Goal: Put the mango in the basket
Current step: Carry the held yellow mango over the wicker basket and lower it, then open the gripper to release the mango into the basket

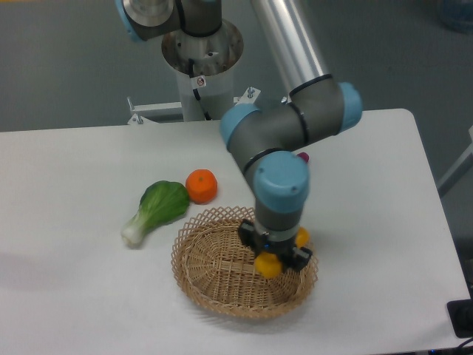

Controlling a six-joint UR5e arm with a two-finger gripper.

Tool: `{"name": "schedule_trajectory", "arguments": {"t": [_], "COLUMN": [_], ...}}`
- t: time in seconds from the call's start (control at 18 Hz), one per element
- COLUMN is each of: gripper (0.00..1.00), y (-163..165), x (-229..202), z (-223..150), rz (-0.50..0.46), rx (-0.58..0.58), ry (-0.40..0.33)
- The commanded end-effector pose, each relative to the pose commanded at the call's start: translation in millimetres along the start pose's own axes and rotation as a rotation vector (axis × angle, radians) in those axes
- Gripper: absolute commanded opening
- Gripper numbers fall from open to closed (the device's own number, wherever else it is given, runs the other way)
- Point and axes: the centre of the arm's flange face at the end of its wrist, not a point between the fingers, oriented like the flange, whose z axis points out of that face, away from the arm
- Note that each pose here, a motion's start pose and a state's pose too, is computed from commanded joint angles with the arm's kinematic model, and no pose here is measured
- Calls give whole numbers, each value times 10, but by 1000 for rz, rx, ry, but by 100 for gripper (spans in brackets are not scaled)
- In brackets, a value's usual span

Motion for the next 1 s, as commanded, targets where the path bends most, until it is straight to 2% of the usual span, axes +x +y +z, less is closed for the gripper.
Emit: {"name": "schedule_trajectory", "arguments": {"t": [0.06,0.11,0.17,0.28,0.33,0.39,0.78,0.83,1.0], "gripper": [33,45,65,79,94,100,100,100,100], "y": [36,50,43,31,33,30,61,263,594], "x": [37,55,68,109,105,102,-20,-294,-641], "z": [22,38,30,61,80,65,-189,-289,-422], "rz": [1,3,4,9,9,9,-6,-18,19], "rx": [0,-2,1,-5,-9,-8,27,47,40], "ry": [2,8,12,15,13,12,-12,-12,11]}}
